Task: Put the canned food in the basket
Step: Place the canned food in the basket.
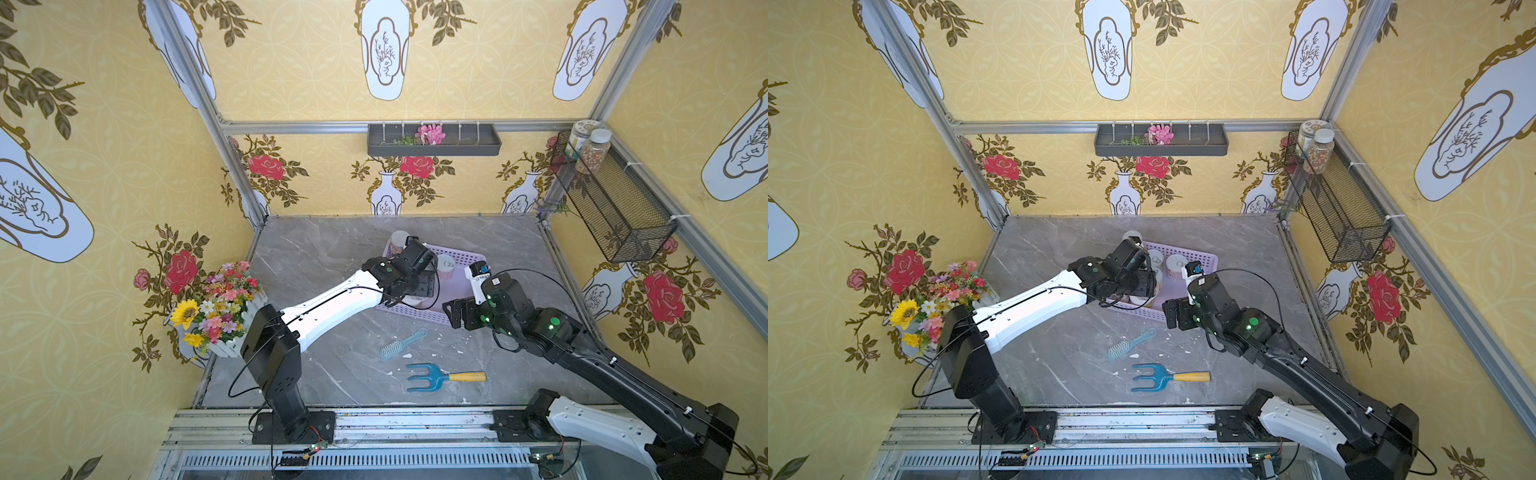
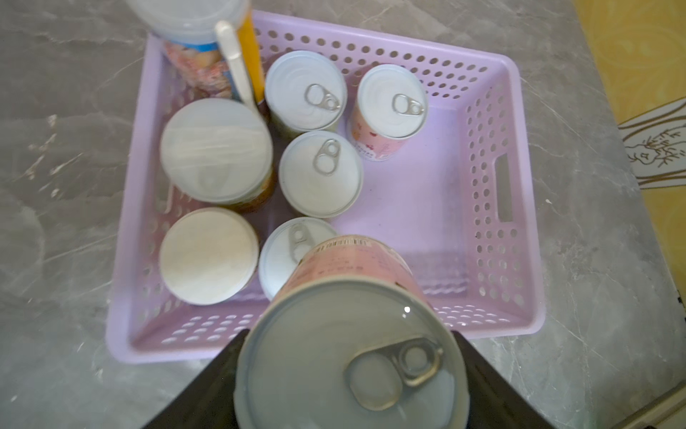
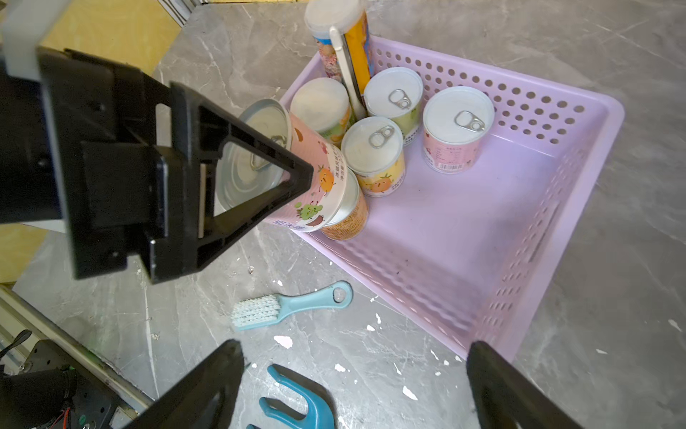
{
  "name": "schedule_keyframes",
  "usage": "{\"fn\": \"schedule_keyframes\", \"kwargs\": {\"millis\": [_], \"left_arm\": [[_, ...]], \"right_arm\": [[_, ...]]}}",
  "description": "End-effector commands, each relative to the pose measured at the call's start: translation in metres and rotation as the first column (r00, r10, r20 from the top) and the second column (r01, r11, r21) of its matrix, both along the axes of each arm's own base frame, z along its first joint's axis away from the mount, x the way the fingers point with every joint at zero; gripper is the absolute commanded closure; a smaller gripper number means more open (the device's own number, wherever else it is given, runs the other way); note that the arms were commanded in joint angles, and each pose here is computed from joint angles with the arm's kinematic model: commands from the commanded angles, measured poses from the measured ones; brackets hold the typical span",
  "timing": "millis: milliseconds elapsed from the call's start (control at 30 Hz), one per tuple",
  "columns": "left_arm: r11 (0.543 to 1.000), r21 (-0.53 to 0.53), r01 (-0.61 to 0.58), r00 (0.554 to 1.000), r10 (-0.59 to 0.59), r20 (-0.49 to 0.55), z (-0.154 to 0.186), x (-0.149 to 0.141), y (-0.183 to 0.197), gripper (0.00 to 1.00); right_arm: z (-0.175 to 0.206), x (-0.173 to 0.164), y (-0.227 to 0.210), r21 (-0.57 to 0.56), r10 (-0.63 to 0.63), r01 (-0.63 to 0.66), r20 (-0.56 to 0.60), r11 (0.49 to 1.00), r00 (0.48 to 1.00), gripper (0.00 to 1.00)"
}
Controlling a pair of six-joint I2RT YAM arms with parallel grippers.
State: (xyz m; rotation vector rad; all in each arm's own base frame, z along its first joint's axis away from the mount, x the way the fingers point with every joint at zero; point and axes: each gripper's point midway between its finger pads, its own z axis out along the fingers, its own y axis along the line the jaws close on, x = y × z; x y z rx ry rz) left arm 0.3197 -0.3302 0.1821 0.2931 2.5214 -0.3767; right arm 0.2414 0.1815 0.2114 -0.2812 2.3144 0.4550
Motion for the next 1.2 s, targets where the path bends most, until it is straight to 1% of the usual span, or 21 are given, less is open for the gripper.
{"fn": "schedule_keyframes", "kwargs": {"millis": [0,233,500,633,967,1167], "left_arm": [[0.997,-0.014,0.080,0.996,-0.079,0.038,0.004,0.008,-0.024,1.00],[0.990,0.005,0.143,0.989,-0.143,0.044,-0.004,0.016,-0.056,1.00],[0.978,0.061,0.200,0.978,-0.203,0.046,-0.026,0.021,-0.092,1.00],[0.975,0.082,0.207,0.976,-0.212,0.053,-0.036,0.027,-0.099,1.00],[0.962,0.167,0.216,0.969,-0.232,0.080,-0.060,0.041,-0.101,1.00],[0.949,0.207,0.236,0.960,-0.261,0.103,-0.068,0.050,-0.106,1.00]], "right_arm": [[-0.003,-0.003,-0.012,0.007,-0.030,0.030,-0.021,1.000,0.999,0.03],[-0.004,-0.002,-0.042,0.050,-0.109,0.111,-0.053,0.993,0.993,0.03],[-0.003,-0.004,-0.082,0.062,-0.257,0.261,-0.069,0.963,0.964,0.03],[-0.005,-0.008,-0.089,0.065,-0.273,0.278,-0.078,0.958,0.959,0.03],[-0.008,-0.018,-0.097,0.069,-0.297,0.303,-0.077,0.951,0.952,0.03],[-0.005,-0.020,-0.099,0.073,-0.308,0.313,-0.070,0.947,0.949,0.03]]}}
